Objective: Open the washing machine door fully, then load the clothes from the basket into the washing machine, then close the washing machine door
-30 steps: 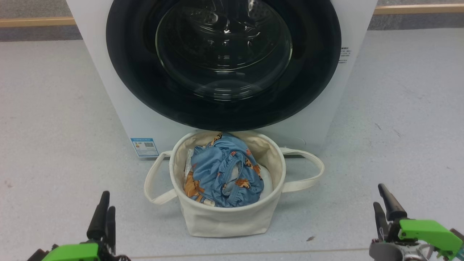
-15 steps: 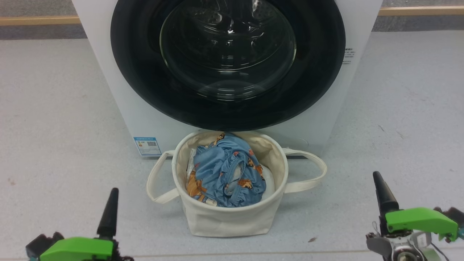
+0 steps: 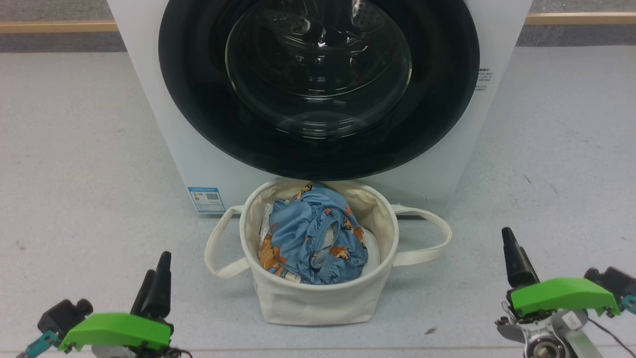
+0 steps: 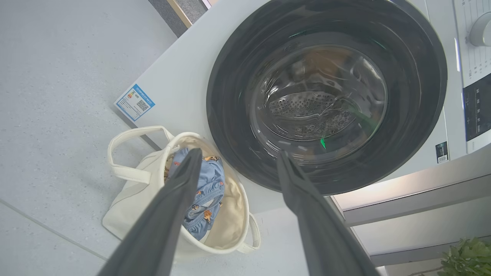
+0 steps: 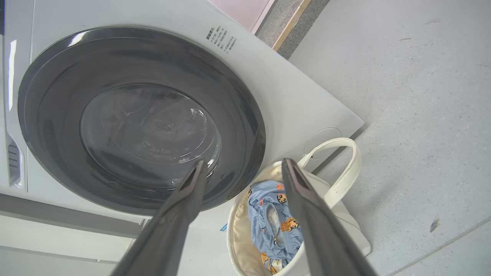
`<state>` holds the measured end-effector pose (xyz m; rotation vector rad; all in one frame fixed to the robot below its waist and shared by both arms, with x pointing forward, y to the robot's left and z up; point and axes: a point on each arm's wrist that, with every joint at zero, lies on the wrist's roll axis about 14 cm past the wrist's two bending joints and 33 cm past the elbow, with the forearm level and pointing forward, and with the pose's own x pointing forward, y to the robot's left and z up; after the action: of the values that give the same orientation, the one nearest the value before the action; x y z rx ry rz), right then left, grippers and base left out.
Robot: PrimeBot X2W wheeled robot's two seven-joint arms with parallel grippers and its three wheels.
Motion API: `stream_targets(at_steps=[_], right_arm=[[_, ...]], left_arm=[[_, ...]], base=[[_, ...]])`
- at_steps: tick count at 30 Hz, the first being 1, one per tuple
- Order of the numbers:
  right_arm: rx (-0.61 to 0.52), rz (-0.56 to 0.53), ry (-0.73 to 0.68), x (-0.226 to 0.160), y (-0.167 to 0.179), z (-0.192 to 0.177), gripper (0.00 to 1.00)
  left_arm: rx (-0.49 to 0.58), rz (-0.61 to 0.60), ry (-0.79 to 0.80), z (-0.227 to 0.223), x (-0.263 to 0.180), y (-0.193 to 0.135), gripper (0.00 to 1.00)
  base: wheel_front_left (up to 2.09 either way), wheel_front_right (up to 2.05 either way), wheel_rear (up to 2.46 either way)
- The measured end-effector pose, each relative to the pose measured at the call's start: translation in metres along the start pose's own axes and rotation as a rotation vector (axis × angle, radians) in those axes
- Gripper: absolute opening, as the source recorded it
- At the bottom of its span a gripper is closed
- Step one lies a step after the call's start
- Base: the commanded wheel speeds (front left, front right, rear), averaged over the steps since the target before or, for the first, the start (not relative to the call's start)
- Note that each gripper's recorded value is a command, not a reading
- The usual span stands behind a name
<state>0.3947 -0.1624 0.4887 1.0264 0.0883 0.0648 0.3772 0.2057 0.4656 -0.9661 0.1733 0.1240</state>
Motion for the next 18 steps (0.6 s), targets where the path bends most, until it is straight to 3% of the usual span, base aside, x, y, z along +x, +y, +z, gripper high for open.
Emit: stream_targets(at_steps=[18], right_arm=[[-0.263,0.1,0.025,0.01,0.025,-0.006,1.0]], left_arm=[[0.248,-0.009,-0.086,0.023,0.0,-0.003,1.0]], base=[[0.0,0.0,0.0]])
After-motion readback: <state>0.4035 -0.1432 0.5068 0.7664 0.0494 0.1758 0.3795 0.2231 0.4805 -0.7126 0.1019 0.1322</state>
